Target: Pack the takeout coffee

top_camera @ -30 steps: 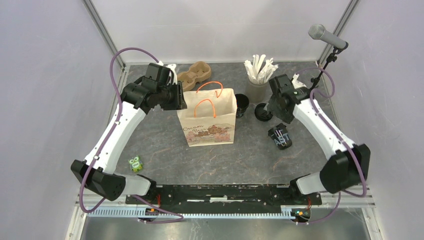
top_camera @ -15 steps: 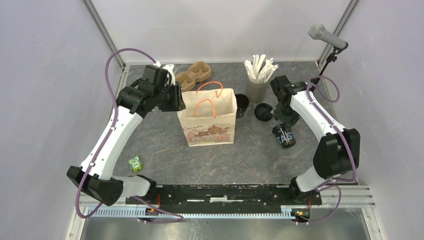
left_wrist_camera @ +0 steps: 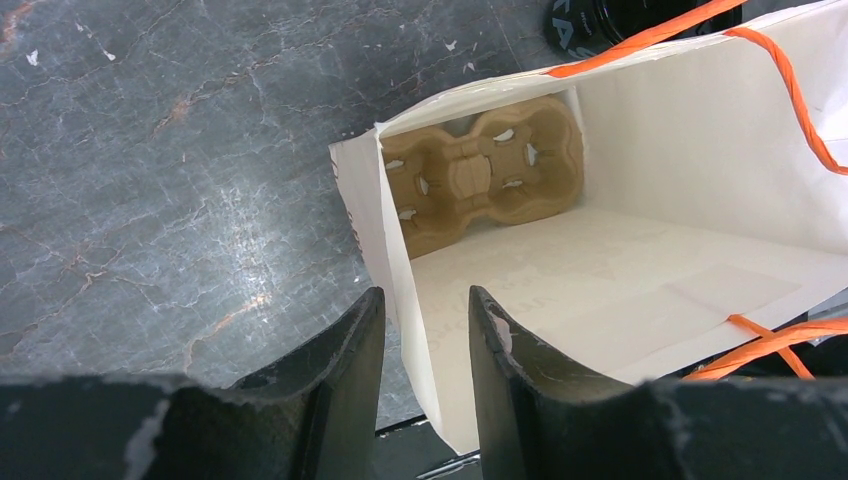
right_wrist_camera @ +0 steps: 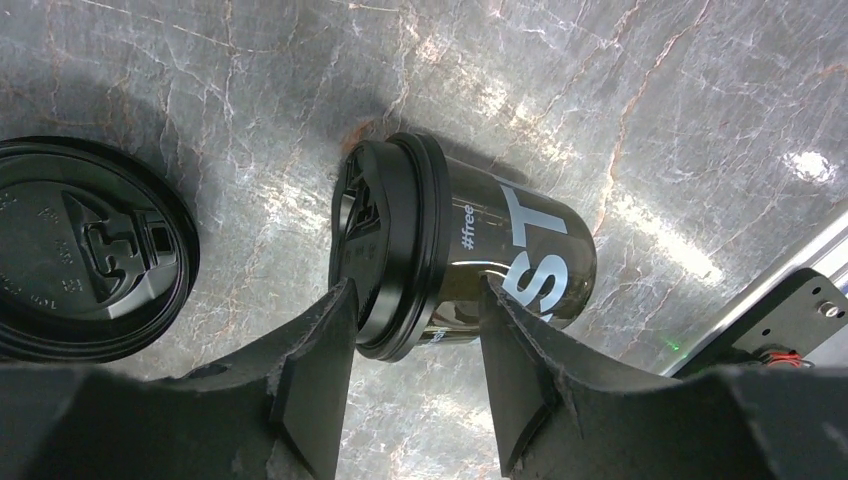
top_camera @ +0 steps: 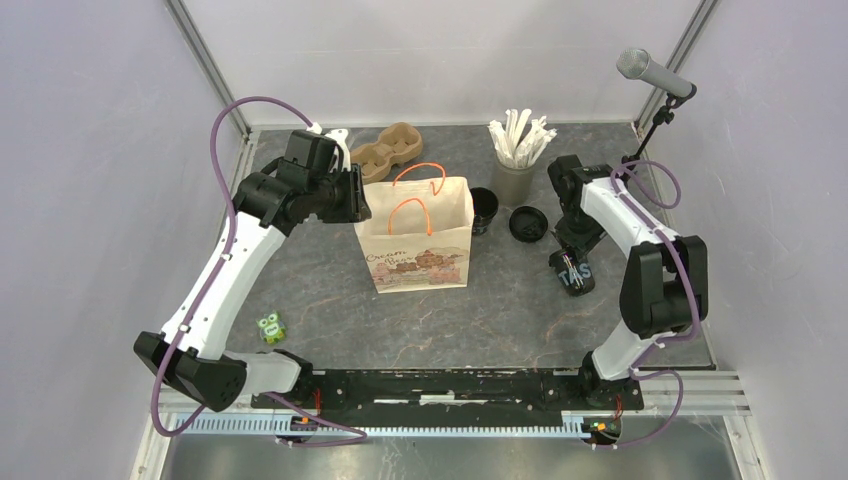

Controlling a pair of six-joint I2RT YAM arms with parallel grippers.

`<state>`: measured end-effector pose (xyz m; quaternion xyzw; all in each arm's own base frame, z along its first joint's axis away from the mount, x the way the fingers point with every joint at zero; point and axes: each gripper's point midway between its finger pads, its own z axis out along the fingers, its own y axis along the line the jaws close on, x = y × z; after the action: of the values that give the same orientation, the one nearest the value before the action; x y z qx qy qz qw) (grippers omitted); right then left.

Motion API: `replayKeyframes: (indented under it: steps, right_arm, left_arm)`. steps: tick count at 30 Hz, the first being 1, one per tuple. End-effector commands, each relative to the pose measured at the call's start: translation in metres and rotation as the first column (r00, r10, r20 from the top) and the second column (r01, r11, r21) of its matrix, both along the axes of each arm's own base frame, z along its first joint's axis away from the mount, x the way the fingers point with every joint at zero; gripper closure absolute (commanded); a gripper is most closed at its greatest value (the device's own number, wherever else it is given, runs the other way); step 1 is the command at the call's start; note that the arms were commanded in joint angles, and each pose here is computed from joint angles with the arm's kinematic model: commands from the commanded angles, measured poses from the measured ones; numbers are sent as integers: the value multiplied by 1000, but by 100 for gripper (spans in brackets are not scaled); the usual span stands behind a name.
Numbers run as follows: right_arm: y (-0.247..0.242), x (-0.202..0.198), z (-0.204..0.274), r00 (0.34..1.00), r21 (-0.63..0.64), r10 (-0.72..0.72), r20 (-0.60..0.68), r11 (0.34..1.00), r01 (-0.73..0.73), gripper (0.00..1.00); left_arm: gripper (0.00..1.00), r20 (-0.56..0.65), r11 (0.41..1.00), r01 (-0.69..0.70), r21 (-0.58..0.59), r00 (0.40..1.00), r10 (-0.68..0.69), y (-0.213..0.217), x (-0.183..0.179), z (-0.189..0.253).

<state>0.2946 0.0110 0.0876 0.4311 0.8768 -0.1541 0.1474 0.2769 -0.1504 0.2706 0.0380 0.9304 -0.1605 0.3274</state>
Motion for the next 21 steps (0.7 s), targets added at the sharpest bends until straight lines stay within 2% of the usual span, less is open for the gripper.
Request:
replayKeyframes:
  steps: [1,5,14,18,21]
  right_arm:
    - [-6,5,-3,1000,-22,-16,18,1000,16,47]
    - [-7,5,1,999,-24,-3,32,1000,4,55]
    - [-7,5,17,989,-14,90,115,996,-89,83]
    - [-5,-3,15,987,-2,112,119,994,-113,89]
    - [-1,-4,13,980,21,135,143,990,-140,100]
  left_arm:
    - [57,41,999,20,28,999,-21,2,4,6]
    - [57,41,999,18,31,999,-19,3,5,5]
    - [57,43,999,22,30,999,-24,0,8,5]
    - [57,42,999,29,28,999,-30,-3,10,5]
    - [57,45,999,32,26,998,-33,-4,11,6]
